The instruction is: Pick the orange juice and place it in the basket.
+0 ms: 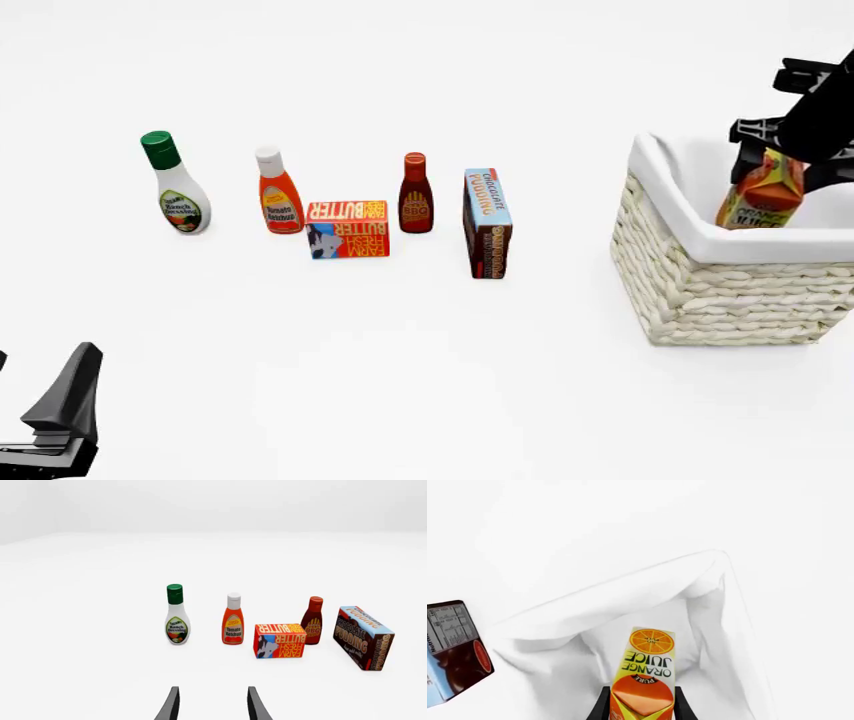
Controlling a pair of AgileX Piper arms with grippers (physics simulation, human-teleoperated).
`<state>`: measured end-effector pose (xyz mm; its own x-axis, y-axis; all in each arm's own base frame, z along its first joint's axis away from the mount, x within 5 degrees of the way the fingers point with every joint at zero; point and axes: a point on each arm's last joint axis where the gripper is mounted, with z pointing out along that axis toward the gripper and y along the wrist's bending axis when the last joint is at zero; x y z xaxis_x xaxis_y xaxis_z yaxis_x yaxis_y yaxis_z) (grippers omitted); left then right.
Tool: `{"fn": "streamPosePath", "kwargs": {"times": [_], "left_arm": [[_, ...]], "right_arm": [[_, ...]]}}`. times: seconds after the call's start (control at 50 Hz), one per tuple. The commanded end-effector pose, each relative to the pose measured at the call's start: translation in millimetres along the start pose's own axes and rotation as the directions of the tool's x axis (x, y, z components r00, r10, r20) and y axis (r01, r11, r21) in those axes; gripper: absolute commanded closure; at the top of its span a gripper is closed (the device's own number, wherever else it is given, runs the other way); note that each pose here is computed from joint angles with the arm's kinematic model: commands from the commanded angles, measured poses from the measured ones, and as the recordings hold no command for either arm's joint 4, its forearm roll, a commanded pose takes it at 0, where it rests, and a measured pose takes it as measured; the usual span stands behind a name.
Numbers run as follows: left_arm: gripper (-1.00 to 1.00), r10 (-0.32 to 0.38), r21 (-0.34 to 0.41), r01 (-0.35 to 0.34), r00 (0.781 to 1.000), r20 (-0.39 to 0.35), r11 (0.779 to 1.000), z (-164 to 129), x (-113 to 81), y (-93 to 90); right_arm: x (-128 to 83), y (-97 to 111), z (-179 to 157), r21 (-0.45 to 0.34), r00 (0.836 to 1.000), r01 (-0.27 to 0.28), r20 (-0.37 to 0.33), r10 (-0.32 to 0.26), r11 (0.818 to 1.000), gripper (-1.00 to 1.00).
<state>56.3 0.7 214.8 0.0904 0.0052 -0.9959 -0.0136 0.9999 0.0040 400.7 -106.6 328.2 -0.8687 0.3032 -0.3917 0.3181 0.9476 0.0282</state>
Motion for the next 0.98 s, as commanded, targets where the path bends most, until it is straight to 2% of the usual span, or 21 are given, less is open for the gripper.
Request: {"fn": "streamPosePath", "kwargs": {"times": [0.02, 0.04, 0.06, 0.7, 0.98], "left_arm": [[-1.00, 0.001, 0.000, -0.001, 1.000, 0.000, 1.000, 0.0, 0.2, 0.0], [-1.00, 0.000, 0.000, 0.000, 1.000, 0.000, 1.000, 0.0, 0.2, 0.0], [-1.00, 0.000, 0.000, 0.000, 1.000, 0.000, 1.000, 0.0, 0.2, 0.0], [-1.00, 0.000, 0.000, 0.000, 1.000, 0.000, 1.000, 0.0, 0.2, 0.0], [-1.00, 0.000, 0.000, 0.000, 1.000, 0.000, 1.000, 0.0, 0.2, 0.0]], "right_arm": [[-3.4, 2.9, -3.4, -0.003, 1.000, -0.016, 0.018, 0.016, 1.000, 1.00], [-3.4, 6.3, -3.7, -0.007, 1.000, -0.014, 0.019, 0.015, 1.000, 1.00], [-3.5, 3.9, -3.3, -0.004, 1.000, -0.016, 0.018, 0.016, 1.000, -1.00], [-0.2, -1.3, -21.8, -0.002, 0.998, -0.022, 0.052, 0.022, 1.000, -1.00], [12.6, -0.4, -52.1, -0.007, 0.995, -0.005, 0.097, 0.006, 1.000, -1.00]]}}
